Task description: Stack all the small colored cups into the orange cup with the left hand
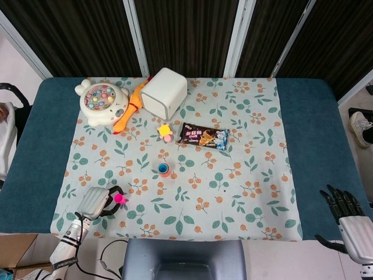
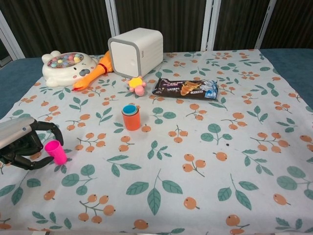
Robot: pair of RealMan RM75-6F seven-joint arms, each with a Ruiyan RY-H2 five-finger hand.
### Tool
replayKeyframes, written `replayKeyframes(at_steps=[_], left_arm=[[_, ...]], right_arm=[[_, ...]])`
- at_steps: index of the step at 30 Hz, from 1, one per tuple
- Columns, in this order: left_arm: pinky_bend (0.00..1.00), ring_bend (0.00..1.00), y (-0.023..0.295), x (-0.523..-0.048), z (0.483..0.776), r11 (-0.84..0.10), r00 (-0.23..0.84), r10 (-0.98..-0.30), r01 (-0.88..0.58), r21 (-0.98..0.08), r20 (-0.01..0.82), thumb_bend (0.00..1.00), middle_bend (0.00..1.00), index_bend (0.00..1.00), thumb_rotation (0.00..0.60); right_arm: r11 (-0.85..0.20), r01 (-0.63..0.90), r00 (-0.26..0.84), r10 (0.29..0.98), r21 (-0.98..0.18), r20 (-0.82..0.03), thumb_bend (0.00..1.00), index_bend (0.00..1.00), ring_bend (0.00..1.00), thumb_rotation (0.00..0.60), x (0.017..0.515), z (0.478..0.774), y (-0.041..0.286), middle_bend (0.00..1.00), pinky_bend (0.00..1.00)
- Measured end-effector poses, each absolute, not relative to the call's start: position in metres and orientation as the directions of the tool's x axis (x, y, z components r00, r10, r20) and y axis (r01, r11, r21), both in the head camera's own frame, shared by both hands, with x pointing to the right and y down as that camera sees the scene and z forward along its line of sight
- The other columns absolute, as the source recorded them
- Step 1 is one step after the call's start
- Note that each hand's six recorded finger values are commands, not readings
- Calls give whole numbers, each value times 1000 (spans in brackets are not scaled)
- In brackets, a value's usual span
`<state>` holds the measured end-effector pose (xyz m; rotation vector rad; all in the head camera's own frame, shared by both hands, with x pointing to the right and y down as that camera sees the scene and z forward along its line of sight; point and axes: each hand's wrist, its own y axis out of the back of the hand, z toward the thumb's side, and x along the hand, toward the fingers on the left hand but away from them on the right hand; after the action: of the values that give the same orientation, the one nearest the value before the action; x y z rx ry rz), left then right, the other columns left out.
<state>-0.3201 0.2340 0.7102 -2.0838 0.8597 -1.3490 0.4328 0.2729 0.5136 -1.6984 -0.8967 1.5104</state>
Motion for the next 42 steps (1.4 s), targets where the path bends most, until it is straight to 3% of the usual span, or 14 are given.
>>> replayKeyframes(at_steps=[8, 15, 24, 42], left_arm=[[1000, 1000, 211, -313, 691, -624, 311, -780, -316, -715, 543, 375, 1000, 585, 600], [1000, 1000, 158, -280, 661, -556, 306, -831, -473, -683, 465, 377, 1000, 582, 600], [1000, 1000, 115, -228, 671, -549, 256, -834, -477, -687, 488, 378, 1000, 580, 600], [1000, 1000, 124, -178, 700, -581, 268, -814, -398, -710, 516, 373, 1000, 575, 600]], right_arm=[[-529, 53, 87, 847, -847, -524, 213, 0, 0, 600, 433, 514, 273, 0, 0], [-539, 42, 89, 841, -841, -534, 213, 0, 0, 600, 431, 518, 274, 0, 0], [-549, 40, 83, 834, -835, -545, 212, 0, 0, 600, 432, 522, 271, 0, 0], [-547, 54, 83, 837, -836, -542, 213, 0, 0, 600, 435, 518, 269, 0, 0]])
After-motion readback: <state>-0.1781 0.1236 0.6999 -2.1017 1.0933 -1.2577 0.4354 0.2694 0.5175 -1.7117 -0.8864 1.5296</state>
